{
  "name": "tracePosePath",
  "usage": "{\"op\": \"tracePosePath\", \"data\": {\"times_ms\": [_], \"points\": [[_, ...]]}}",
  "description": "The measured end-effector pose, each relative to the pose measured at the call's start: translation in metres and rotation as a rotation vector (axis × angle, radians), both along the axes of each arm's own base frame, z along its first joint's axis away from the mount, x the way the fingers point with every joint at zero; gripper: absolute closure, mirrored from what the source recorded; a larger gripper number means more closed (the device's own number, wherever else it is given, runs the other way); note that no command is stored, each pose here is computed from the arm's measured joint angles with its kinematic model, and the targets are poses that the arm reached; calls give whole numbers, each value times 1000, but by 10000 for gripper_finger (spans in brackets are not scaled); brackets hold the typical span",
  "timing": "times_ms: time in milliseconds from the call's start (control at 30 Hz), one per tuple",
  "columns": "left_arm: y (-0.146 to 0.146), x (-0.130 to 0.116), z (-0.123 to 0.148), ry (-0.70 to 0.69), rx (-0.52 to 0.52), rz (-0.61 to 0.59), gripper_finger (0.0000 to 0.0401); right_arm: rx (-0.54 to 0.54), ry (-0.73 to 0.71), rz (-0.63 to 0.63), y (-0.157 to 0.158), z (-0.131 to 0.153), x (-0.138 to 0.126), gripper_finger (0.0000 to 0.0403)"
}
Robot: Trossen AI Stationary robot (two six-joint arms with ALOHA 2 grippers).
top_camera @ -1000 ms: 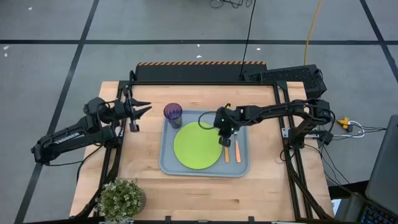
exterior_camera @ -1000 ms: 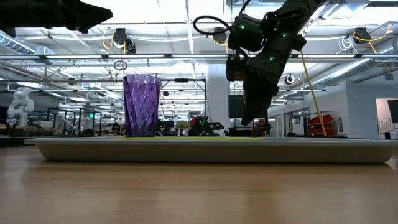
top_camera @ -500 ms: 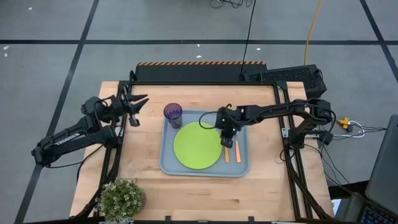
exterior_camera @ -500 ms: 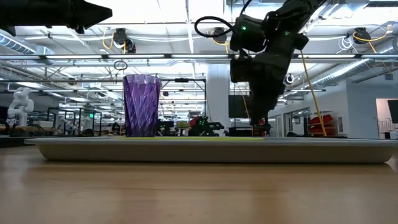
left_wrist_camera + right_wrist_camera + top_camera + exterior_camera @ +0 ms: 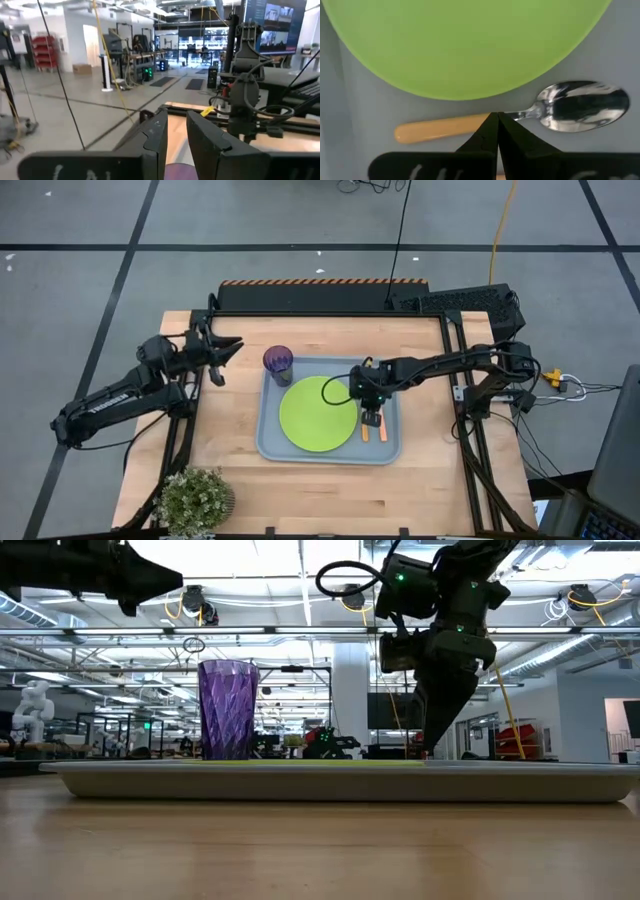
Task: Pick and place plate/cup/fork/spoon on tray
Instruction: Adjust the orange spoon and gray serving tray
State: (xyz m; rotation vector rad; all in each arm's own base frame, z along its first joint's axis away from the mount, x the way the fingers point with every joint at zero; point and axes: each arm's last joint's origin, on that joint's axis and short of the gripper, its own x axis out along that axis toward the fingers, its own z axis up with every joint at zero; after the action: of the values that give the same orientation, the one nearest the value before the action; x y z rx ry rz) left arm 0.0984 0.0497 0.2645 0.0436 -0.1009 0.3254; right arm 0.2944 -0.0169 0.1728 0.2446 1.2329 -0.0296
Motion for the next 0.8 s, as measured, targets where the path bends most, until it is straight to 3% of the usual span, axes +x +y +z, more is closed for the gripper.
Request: {"op": "tracePosePath", "data": {"times_ms": [267, 800], "points": [[0, 0, -1, -13, -74, -7, 325, -14, -13, 35, 5, 0, 1, 403], [0, 0, -1, 2, -31, -1, 325, -15, -30, 124, 30, -1, 4, 403]]}}
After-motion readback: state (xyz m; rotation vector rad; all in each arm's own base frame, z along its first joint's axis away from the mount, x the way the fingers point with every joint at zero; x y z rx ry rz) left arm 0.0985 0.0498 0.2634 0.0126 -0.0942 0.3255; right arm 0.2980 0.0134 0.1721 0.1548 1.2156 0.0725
